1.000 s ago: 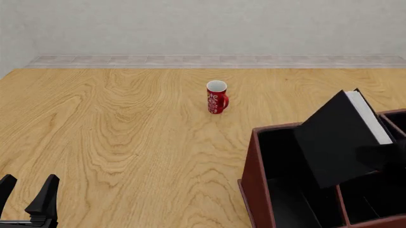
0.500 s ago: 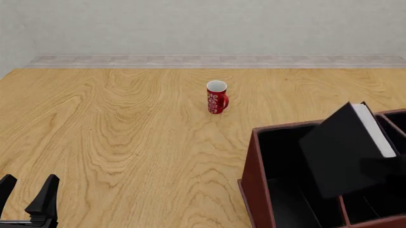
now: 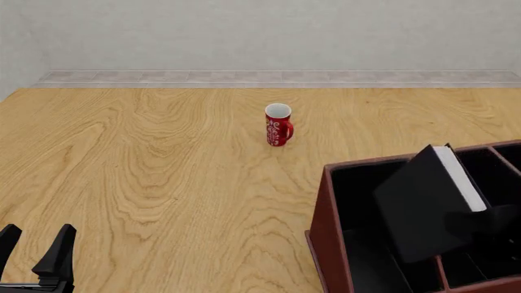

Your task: Pick up the book and place it in the left compartment of the caddy.

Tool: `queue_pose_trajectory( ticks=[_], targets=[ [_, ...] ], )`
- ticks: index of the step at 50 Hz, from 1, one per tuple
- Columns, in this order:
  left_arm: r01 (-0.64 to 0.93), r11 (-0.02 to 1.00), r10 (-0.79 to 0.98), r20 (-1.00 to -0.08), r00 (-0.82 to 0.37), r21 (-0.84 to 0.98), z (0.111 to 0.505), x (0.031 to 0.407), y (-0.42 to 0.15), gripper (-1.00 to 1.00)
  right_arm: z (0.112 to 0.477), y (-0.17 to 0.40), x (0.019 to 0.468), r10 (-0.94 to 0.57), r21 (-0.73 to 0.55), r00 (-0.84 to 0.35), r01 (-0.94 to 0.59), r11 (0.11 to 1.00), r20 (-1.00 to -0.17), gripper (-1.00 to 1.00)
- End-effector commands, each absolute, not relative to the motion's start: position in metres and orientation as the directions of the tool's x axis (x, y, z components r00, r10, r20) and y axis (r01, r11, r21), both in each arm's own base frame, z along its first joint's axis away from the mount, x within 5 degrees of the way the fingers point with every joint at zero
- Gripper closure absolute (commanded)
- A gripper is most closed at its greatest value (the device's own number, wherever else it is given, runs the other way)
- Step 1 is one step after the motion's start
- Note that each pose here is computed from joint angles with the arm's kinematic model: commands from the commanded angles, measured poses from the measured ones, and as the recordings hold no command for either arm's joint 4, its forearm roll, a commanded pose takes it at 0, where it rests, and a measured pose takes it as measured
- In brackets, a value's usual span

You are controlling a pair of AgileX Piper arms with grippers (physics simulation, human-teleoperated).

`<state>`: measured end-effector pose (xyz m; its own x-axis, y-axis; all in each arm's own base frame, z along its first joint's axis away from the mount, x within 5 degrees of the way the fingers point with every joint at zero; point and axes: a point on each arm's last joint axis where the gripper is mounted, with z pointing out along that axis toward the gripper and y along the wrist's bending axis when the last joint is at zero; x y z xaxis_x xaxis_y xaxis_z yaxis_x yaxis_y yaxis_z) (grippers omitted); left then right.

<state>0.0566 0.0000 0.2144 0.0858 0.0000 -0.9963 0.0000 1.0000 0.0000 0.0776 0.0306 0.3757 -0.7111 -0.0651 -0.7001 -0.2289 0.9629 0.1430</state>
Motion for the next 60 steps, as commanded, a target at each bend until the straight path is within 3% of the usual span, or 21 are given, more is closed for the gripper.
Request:
queue_pose_trajectory(
  ticks=[1, 60],
  targets=[
    [0.000, 1.000, 0.000, -0.996, 0.086, 0.000, 0.214, 0.057, 0.000, -1.00, 0.367, 0.035, 0.086, -0.064, 0.150, -0.713, -0.233, 0.961, -0.699, 1.00],
    [0.000, 1.000, 0.000, -0.996, 0.086, 0.000, 0.214, 0.057, 0.000, -1.00, 0.316, 0.044, 0.097, -0.102, 0.144, -0.738, -0.262, 0.954, -0.668, 1.00]
  ],
)
